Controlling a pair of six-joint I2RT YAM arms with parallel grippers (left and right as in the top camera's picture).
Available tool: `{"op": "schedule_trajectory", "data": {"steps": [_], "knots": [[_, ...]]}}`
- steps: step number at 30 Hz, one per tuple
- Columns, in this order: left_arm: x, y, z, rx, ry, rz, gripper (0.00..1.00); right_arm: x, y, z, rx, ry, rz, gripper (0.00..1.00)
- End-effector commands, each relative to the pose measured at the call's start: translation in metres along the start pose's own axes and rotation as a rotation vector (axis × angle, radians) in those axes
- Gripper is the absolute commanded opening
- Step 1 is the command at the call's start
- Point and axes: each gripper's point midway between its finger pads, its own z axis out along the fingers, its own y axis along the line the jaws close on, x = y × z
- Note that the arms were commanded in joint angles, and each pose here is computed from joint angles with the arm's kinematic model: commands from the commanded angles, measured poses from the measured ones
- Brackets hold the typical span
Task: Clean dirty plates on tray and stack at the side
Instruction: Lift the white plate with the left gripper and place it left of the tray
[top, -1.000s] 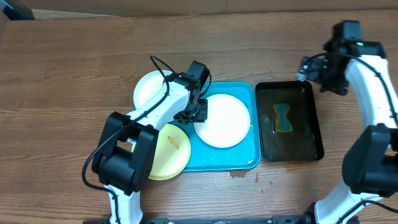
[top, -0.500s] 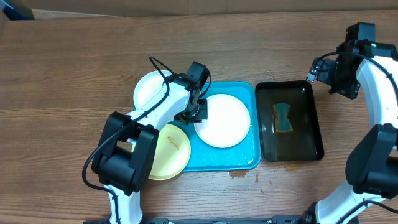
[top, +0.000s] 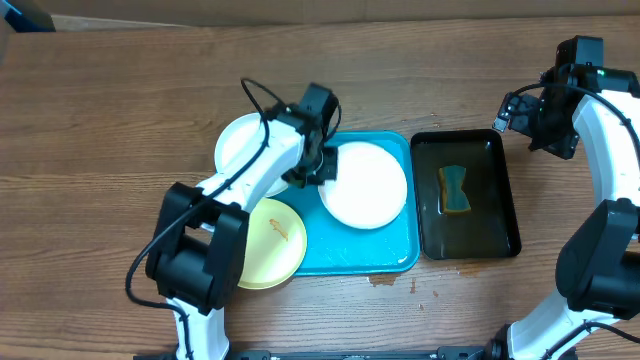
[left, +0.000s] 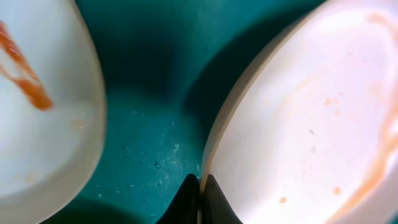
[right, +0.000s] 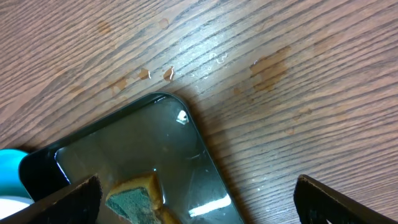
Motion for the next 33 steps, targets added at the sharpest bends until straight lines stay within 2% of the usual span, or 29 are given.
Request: {"op": "schedule_trajectory", "data": {"steps": [1,8,17,28,33], "knots": [[-0.036,-0.012,-0.064,0.052,-0.148,0.055,0.04,-0.006,0.001,-0.013,-0.007,-0.041,0.004,1.00],[-0.062,-0.035,-0.123,0.070,-0.274,0.086,0.04,-0.006,0.001,-0.013,-0.007,-0.041,0.004,1.00],[-0.066,-0.070,-0.132,-0.086,-0.428,0.193,0.04,-0.006,0.001,-0.013,-0.007,-0.041,0.004,1.00],[-0.039,-0.139,-0.157,-0.365,-0.701,0.372,0.04,-0.006,0.001,-0.013,-0.007,-0.041,0.004,1.00],[-0.018,-0.166,-0.163,-0.444,-0.776,0.455,0.04,-0.006,0.001,-0.013,-0.007,-0.041,0.004,1.00]]}}
